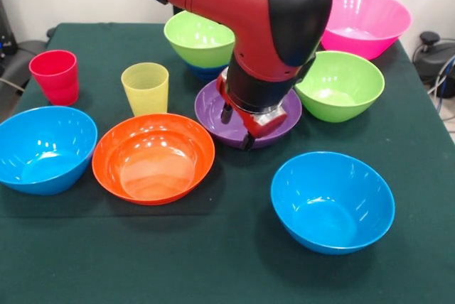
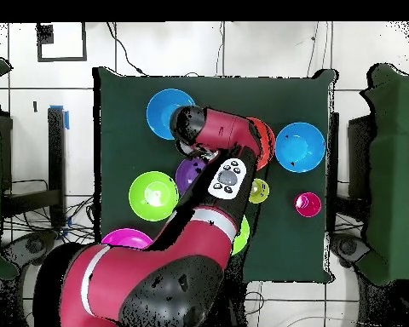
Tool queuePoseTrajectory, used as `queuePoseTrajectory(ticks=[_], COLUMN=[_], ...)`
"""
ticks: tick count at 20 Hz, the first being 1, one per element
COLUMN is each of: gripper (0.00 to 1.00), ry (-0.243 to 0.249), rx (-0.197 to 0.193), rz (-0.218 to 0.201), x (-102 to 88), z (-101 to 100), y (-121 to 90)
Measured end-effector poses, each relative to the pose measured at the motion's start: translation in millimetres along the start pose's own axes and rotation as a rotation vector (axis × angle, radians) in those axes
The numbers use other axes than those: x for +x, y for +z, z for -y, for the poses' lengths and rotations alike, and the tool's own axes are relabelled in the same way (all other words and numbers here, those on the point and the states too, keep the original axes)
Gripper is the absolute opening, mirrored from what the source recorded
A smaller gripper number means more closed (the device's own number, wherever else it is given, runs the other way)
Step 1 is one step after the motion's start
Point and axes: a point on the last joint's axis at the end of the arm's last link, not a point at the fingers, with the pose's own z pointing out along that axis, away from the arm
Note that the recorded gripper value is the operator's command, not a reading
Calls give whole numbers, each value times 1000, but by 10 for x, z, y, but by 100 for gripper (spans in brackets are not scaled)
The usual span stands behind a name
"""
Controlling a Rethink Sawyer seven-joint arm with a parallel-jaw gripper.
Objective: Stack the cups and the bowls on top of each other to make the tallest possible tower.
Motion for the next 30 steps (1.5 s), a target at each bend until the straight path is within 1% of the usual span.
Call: queuePoseTrajectory(ticks=[1,5,8,11,14,16,24,27,30], gripper=[100,100,100,100,100,100,100,100,100], ry=[24,63,130,168,188,192,192,198,208], rx=[5,11,23,36,52,58,61,57,45], rz=[-8,-19,-39,-53,-62,-65,-66,-62,-50], x=[15,37,82,108,121,126,101,44,-60], z=[1,-3,-20,-23,-14,-14,-19,-7,14], y=[21,41,84,116,151,175,238,282,343])
